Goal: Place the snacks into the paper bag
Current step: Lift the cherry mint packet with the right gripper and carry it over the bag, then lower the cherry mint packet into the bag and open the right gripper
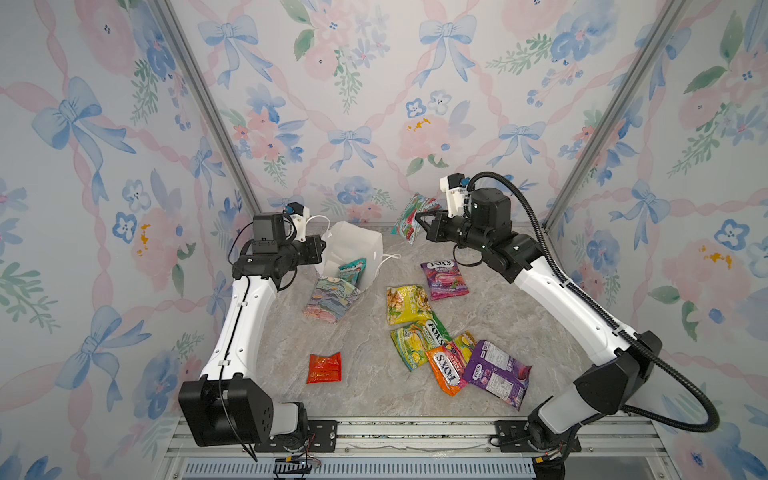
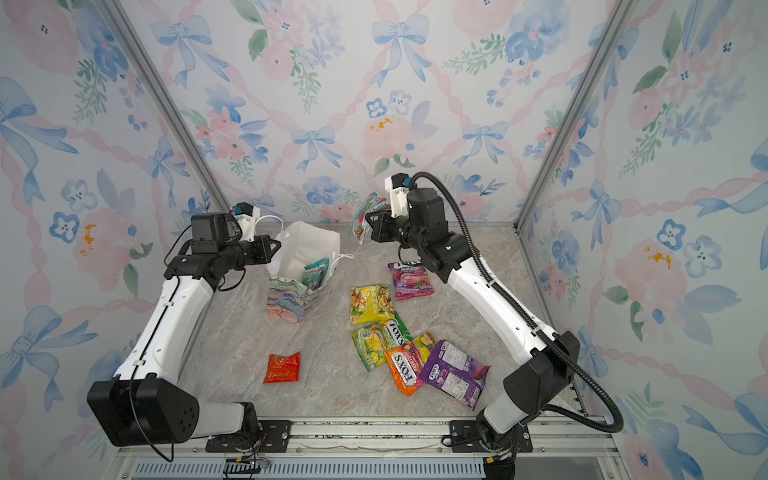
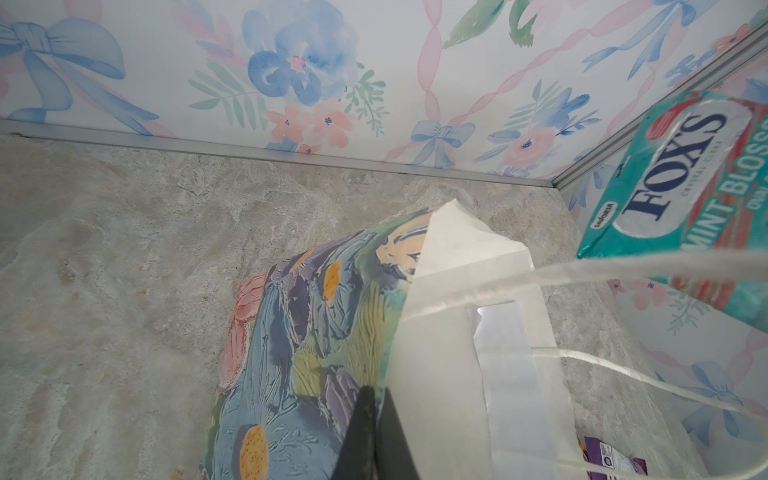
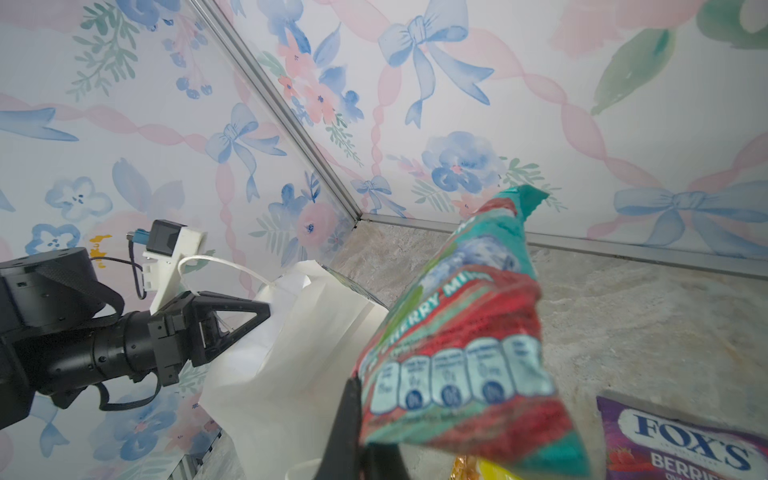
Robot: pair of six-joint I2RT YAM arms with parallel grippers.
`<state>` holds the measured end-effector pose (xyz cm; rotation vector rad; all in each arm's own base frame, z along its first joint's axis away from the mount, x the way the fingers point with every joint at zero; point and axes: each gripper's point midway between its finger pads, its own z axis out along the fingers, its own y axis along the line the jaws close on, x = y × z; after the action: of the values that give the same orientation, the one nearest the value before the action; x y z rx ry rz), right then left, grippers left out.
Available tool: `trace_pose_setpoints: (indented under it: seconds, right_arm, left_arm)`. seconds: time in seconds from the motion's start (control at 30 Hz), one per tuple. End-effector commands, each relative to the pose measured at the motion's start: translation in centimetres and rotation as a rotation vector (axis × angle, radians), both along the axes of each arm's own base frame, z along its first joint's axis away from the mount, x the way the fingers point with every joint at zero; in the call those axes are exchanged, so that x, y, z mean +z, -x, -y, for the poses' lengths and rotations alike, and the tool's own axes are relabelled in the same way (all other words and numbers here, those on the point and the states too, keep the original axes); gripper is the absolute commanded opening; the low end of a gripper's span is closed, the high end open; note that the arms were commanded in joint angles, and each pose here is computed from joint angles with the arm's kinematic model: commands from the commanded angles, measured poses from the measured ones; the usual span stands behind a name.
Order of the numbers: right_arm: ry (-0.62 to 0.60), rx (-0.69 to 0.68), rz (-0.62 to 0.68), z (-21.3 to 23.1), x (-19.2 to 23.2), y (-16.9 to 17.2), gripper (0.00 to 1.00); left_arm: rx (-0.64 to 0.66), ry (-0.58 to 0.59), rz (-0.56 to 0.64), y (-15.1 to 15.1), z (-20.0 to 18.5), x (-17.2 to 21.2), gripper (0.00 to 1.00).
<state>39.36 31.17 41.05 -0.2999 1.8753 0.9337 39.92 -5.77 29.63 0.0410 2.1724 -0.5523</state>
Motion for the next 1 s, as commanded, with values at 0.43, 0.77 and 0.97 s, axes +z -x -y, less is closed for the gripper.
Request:
trace_pose_setpoints:
  seconds: [0.43, 0.77, 0.97]
  right_arm:
    - [0.008, 0.272, 0.103, -11.2, 2.8, 4.1, 0.0]
    - [0.059, 0.357, 0.019, -14.1, -1.5, 6.5, 0.0]
    - [0.068, 0.37, -0.027, -15.0, -3.6, 6.3, 0.0]
  left_arm:
    - [-0.031, 0.003, 0.018, -0.2, 0.5, -0.3, 0.0]
    - [-0.02, -0.006, 0.013, -0.2, 0.2, -0.6, 0.0]
    - [-0.018, -0.006, 0.008, -0.1, 0.0, -0.9, 0.0]
